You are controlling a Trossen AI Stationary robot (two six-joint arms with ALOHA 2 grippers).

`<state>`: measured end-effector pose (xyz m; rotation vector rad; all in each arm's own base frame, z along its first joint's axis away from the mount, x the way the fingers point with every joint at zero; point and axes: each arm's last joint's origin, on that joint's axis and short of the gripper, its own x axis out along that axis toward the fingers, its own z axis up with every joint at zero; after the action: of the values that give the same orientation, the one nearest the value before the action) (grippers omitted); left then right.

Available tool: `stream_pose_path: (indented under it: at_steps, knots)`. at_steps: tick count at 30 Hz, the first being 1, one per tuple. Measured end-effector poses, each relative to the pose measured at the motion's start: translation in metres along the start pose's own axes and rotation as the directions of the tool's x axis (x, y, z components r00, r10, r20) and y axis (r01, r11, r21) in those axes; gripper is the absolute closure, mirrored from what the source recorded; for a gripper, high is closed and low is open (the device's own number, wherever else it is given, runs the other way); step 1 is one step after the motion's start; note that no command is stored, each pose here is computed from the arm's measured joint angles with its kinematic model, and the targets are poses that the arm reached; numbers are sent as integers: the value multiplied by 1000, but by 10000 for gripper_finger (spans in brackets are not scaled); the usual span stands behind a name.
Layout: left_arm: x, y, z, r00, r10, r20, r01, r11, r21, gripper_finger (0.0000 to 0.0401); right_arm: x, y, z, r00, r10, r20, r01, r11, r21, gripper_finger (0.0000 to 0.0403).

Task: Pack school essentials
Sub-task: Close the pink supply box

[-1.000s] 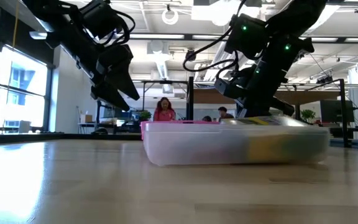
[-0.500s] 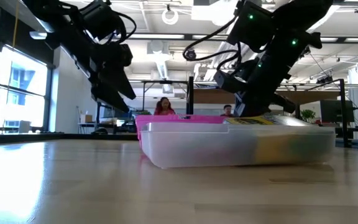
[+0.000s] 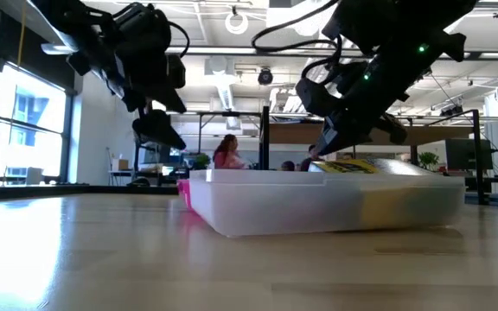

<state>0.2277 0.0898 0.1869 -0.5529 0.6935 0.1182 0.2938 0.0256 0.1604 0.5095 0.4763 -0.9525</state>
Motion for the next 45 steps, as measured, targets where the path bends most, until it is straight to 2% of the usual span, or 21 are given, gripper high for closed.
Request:
stream_pose_path:
  at_steps: [3,13,19,23,27,41,45]
  knots:
    - [0,-4,2,998,-65,14,66,997,-31,1,-2,1,-1,1000,2,14,-2,1000,-2,387]
    - [1,-5,2,998,-55,14,56,998,-29,1,12,-5,7,988,52,-147,-47,998,32,381]
    - [1,-5,2,998,-55,14,55,998,-3,1,22,-9,15,962,113,-248,-104,993,49,335]
    - [1,-5,2,998,-54,14,54,999,0,1,25,-11,17,960,106,-258,-99,994,39,301]
    - [1,-5,2,998,-54,14,54,999,8,1,28,-16,18,955,86,-285,-83,996,24,283]
    - [1,-5,2,999,-51,15,51,999,8,1,42,-20,9,935,57,-349,-58,998,6,282]
    - [1,-5,2,999,-51,15,51,999,8,1,42,-20,9,931,61,-361,-56,998,25,303]
